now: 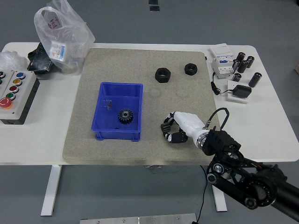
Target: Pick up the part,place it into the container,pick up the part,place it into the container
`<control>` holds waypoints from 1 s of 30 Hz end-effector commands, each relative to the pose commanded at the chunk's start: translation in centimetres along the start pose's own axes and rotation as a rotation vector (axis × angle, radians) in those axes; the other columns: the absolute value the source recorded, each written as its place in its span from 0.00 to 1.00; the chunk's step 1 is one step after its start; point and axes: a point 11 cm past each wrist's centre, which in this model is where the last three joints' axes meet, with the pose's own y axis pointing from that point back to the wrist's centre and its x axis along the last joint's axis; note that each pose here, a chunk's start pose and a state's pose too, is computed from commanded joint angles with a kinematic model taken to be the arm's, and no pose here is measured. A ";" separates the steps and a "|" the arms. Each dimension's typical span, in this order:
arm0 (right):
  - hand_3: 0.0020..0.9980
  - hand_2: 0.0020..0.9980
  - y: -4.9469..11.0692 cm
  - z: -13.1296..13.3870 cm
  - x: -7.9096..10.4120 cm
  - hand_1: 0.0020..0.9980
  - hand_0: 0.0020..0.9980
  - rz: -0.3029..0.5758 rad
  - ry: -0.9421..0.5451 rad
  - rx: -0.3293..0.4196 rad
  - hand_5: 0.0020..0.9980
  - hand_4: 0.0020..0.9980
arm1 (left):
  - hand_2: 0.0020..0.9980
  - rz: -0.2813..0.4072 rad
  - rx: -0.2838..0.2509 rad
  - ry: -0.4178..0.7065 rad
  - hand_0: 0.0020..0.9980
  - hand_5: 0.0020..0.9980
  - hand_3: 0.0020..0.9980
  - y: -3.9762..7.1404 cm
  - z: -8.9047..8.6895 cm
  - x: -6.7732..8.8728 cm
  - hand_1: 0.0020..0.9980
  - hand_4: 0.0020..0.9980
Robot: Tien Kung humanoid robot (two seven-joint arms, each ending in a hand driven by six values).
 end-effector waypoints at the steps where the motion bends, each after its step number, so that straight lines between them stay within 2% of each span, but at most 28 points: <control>1: 0.63 0.47 0.0 0.0 0.0 0.27 0.14 0.002 0.001 -0.001 0.00 0.33 | 0.61 0.000 0.000 0.000 0.61 0.25 0.64 0.0 0.0 0.0 0.63 0.63; 4: 0.63 0.47 -0.1 0.1 0.2 0.27 0.14 0.014 0.000 0.000 0.00 0.33 | 0.61 0.001 -0.001 0.001 0.61 0.25 0.64 0.0 0.0 0.0 0.63 0.63; 5: 0.63 0.44 -0.1 0.1 0.3 0.26 0.14 0.019 0.000 0.001 0.00 0.37 | 0.61 0.001 -0.001 0.001 0.61 0.26 0.64 0.0 0.0 0.1 0.63 0.63; 10: 0.63 0.44 -0.5 -0.3 1.3 0.26 0.14 0.052 0.010 0.014 0.00 0.37 | 0.61 0.001 -0.002 0.002 0.61 0.26 0.64 0.0 0.1 0.1 0.63 0.63; 12: 0.63 0.43 -0.8 -0.9 2.0 0.26 0.14 0.073 0.022 0.028 0.00 0.33 | 0.61 0.001 -0.002 0.002 0.61 0.26 0.64 0.0 0.1 0.1 0.63 0.63; 16: 0.63 0.43 -1.6 -4.2 4.0 0.26 0.14 0.135 0.067 0.101 0.00 0.33 | 0.61 0.002 0.000 0.000 0.61 0.26 0.64 0.0 0.1 0.1 0.63 0.63; 20: 0.63 0.43 -2.1 -8.4 4.7 0.27 0.15 0.174 0.109 0.198 0.00 0.33 | 0.61 0.001 -0.003 -0.001 0.61 0.26 0.64 0.0 0.2 0.1 0.63 0.63; 22: 0.63 0.43 -2.2 -10.4 4.5 0.27 0.15 0.183 0.124 0.251 0.00 0.33 | 0.61 0.001 -0.003 -0.003 0.61 0.26 0.64 0.0 0.3 0.1 0.63 0.63; 23: 0.68 0.61 -2.2 -11.1 4.3 0.37 0.17 0.180 0.132 0.271 0.01 0.23 | 0.61 0.001 -0.002 -0.003 0.61 0.26 0.64 0.0 0.3 0.1 0.63 0.63; 28: 0.68 0.61 -2.3 -14.1 2.6 0.37 0.17 0.142 0.284 0.312 0.01 0.23 | 0.61 0.003 0.002 -0.005 0.61 0.26 0.64 0.0 0.2 0.2 0.63 0.63; 29: 1.00 0.96 -2.2 -14.4 2.3 0.43 0.19 0.140 0.315 0.312 0.21 0.69 | 0.61 0.003 0.002 -0.005 0.61 0.27 0.64 0.0 0.2 0.2 0.63 0.63; 30: 1.00 0.96 -2.2 -14.7 2.1 0.43 0.19 0.141 0.346 0.310 0.21 0.69 | 0.61 0.004 0.002 -0.005 0.61 0.27 0.64 0.0 0.2 0.2 0.63 0.63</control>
